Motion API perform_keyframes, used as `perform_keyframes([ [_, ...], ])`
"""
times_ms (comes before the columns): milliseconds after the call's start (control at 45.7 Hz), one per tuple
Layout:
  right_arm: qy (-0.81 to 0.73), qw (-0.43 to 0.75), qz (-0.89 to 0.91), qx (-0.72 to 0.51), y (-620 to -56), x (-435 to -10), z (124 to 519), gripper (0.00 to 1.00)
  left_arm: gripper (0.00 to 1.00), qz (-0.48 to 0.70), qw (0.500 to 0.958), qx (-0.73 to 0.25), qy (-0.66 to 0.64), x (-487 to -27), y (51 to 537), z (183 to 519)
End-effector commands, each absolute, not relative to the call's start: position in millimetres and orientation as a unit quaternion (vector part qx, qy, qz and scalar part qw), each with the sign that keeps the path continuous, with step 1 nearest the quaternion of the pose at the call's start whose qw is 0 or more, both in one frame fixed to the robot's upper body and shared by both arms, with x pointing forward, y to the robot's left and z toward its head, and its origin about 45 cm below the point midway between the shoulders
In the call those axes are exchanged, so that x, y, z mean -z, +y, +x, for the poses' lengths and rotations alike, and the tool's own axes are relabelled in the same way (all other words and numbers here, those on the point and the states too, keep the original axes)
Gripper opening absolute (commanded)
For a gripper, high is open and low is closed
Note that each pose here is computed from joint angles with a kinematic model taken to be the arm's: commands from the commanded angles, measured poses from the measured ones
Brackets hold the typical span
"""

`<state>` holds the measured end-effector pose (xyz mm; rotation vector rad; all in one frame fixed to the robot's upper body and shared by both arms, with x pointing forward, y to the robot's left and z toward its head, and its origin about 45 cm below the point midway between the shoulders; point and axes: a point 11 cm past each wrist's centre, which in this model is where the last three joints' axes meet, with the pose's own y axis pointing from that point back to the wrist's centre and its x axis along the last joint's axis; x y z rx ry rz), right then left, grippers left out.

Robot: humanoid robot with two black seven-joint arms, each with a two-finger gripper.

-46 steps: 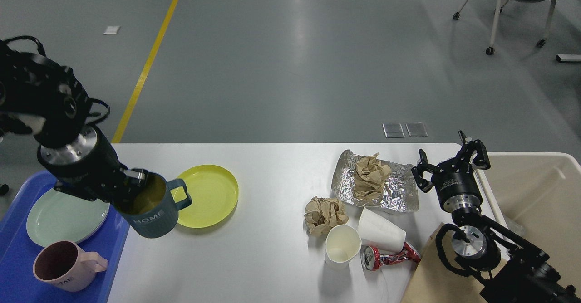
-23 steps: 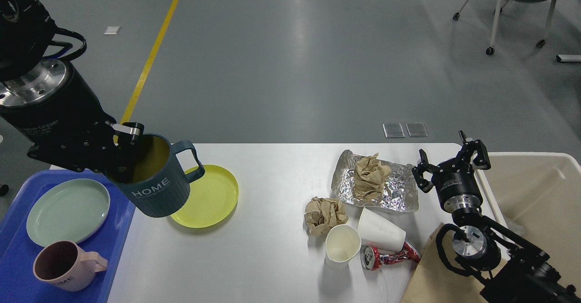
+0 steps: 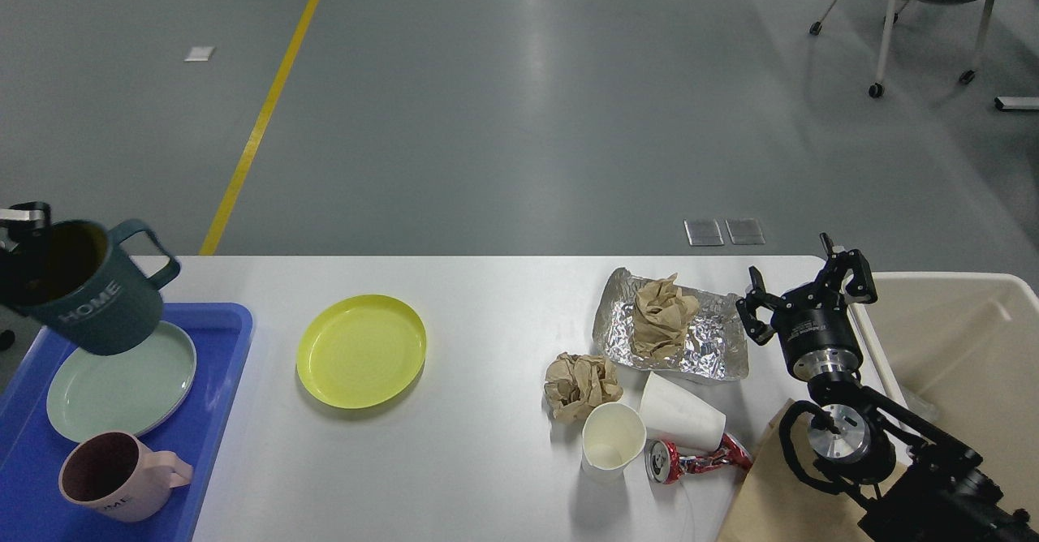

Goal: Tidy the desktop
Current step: 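Lift the teal mug and place it on the blue tray, then release the teal mug and withdraw the left gripper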

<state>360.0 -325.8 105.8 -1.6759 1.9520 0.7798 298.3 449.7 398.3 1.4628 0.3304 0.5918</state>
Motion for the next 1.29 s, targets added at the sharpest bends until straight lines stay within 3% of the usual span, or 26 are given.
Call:
perform_keyframes([
  [0, 0.708, 0.225, -0.607, -0.283, -326, -106, 360, 1.00, 0.00, 0.630, 0.687, -0.318, 0.174, -380, 504, 289],
  [328, 0.708, 0.225, -0.607, -0.283, -326, -106, 360, 1.00, 0.00, 0.640, 0.631, -0.376, 0.225, -313, 598, 261],
  [569, 0.708, 0.225, -0.607, -0.283, -326, -106, 360, 1.00, 0.00, 0.640, 0.620, -0.373, 0.257, -253, 616, 244],
  [854, 0.708, 0.225, -0.607, -0.283, -326, -106, 360, 1.00, 0.00, 0.649, 0.602, -0.379, 0.269, -219, 633, 226],
  [1270, 0.708, 0.224, -0.607, -0.282, -326, -105, 360, 1.00, 0.01, 0.639, 0.611, -0.369, 0.287, -177, 622, 212],
])
